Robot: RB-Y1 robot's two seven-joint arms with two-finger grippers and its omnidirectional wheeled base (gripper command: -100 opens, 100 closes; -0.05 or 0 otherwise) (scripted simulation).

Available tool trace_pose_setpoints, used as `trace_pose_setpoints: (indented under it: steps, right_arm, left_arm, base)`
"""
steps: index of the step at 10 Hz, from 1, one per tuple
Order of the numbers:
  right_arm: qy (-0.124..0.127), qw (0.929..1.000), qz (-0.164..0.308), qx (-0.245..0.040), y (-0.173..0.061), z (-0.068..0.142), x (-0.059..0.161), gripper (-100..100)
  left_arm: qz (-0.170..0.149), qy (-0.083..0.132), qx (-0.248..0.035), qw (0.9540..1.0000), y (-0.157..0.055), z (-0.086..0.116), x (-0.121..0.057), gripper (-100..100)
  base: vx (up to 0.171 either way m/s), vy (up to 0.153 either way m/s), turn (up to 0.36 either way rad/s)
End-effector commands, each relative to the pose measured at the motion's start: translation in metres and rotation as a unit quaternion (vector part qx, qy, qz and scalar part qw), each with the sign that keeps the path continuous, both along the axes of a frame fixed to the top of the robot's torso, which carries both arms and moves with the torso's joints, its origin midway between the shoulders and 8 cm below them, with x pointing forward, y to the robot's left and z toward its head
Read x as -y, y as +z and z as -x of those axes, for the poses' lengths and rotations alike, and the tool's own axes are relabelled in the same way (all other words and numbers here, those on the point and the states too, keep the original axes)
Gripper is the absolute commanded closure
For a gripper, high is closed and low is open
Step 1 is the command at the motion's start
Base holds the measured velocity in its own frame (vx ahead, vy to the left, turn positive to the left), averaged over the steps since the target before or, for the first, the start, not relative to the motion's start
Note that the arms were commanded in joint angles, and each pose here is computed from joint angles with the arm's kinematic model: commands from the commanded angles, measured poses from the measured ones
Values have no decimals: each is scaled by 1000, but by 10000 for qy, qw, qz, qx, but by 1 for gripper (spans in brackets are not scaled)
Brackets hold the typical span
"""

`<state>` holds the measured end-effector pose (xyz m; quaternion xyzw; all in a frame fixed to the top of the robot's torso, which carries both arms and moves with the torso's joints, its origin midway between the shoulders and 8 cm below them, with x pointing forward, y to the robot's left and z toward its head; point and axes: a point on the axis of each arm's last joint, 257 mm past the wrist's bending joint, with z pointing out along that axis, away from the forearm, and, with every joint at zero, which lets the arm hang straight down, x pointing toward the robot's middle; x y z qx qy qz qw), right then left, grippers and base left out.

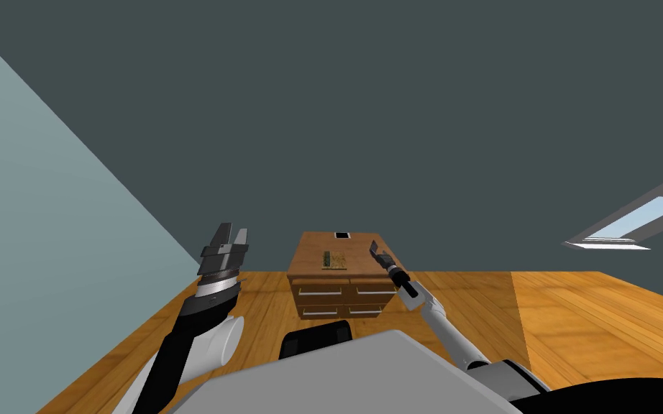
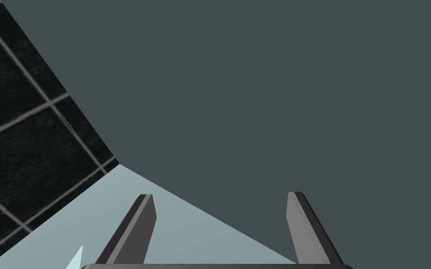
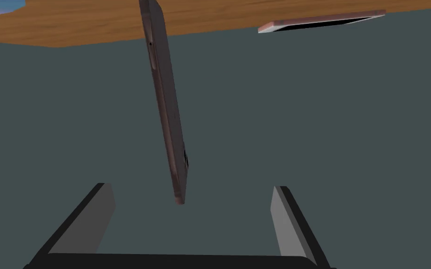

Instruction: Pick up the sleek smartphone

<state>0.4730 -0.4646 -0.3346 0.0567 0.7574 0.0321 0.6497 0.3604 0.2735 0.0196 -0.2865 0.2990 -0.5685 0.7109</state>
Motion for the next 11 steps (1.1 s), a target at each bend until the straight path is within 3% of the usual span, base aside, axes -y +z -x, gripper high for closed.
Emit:
trace_pose_setpoints:
  steps: [1,4,5,6,7,8,11]
  right_arm:
    - [-61,9996,241,-126,-5,1,12,-100]
    - [-141,9979,558,-287,-11,3,32,-100]
    - [-125,9984,485,-251,-8,3,29,-100]
    - [-128,9983,502,-259,-9,3,30,0]
    - [-127,9983,500,-258,-9,3,30,-100]
    - [-127,9983,500,-258,-9,3,30,100]
    - [-127,9983,500,-258,-9,3,30,100]
  left_arm:
    - [0,0,0,10000,0,0,0,0]
    - [0,0,0,10000,0,0,0,0]
    - [0,0,0,10000,0,0,0,0]
    - [-1,0,0,10000,0,0,0,0]
    - [-1,0,0,10000,0,0,0,0]
    - [-1,0,0,10000,0,0,0,0]
    - [-1,0,0,10000,0,0,0,0]
  base:
    - [16,67,-14]
    - [14,35,-14]
    - [5,13,-5]
    - [0,0,0]
    - [0,0,0]
    - [0,0,0]
    - [0,0,0]
